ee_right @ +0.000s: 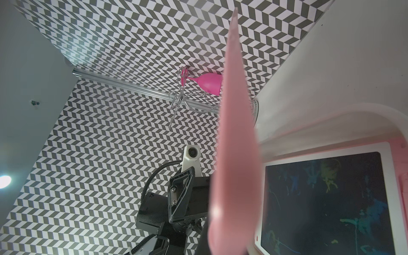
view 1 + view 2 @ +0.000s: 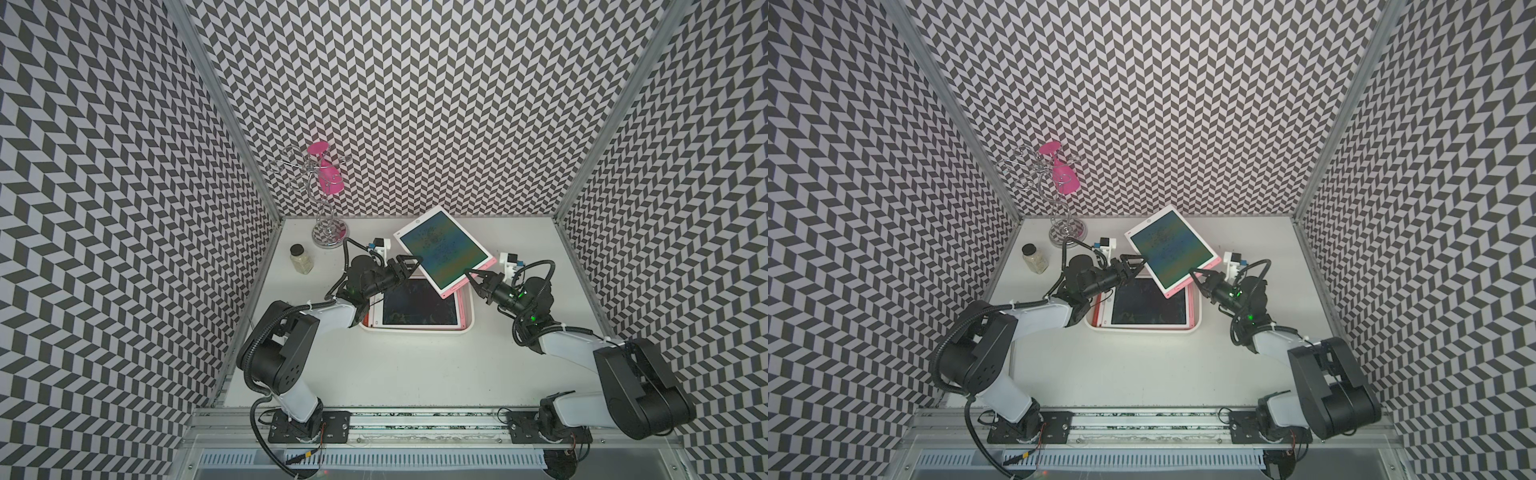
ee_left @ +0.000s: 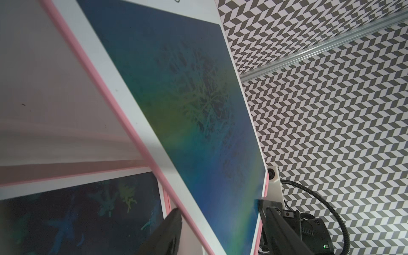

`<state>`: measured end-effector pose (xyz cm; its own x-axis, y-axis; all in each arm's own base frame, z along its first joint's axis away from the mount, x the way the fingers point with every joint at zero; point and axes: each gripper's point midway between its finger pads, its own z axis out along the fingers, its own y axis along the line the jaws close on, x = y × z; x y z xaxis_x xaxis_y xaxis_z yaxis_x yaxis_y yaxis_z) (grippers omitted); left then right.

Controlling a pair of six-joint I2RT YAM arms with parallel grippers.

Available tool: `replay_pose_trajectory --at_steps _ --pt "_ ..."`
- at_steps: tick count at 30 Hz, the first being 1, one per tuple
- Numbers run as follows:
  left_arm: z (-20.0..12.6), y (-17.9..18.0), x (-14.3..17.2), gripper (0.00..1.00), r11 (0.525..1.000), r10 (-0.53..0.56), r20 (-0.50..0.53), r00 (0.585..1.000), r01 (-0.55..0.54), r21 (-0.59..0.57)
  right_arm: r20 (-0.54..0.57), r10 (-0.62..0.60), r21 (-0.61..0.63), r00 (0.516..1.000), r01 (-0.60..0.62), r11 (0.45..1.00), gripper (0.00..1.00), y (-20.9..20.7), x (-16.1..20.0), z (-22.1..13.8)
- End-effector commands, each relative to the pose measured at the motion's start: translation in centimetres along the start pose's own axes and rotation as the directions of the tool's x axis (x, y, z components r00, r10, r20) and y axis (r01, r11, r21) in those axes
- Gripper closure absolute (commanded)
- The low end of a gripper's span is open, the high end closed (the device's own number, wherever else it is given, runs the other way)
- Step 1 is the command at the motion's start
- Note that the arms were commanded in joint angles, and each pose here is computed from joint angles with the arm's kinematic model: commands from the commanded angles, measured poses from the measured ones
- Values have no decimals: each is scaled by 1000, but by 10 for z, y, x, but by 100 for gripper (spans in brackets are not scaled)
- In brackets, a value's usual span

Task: Take out the writing tablet from the storage box
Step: Place the writing tablet at the center of the board.

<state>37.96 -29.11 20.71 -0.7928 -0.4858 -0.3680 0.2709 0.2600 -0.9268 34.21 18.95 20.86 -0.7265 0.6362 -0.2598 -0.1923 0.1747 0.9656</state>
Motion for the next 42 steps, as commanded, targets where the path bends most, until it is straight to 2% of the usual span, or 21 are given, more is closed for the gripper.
replay_pose_trajectory --at_steps 1,10,17,22,27,30,34,38,42 --pt "10 -14 -4 40 998 15 8 1000 -15 55 15 -47 -120 999 49 992 100 30 -1 -1" --pt "17 -18 2 44 996 12 -2 1000 -12 87 9 -19 -134 1000 20 991 100 26 4 1" --pt "21 -24 4 67 994 10 -6 1000 -9 111 5 -13 -125 1000 13 992 100 23 6 1" --pt "29 -29 4 76 991 23 -20 1000 -20 129 -9 -8 -121 1000 7 993 98 18 9 2" --pt "36 -28 5 90 991 49 -56 997 -42 126 -16 -26 -91 1000 24 996 77 12 9 -1" --pt "37 -23 5 95 991 50 -72 996 -41 125 -11 -49 -74 999 48 996 63 11 7 -4" --pt "38 -17 5 99 992 54 -95 994 -43 123 4 -93 -19 996 93 996 54 4 1 -11" --pt "40 -13 3 100 991 55 -114 992 -40 125 23 -133 48 991 132 990 45 -6 -8 -22" --pt "46 -15 -1 100 990 71 -140 988 -52 131 2 -181 206 984 177 963 40 -31 -18 -33"
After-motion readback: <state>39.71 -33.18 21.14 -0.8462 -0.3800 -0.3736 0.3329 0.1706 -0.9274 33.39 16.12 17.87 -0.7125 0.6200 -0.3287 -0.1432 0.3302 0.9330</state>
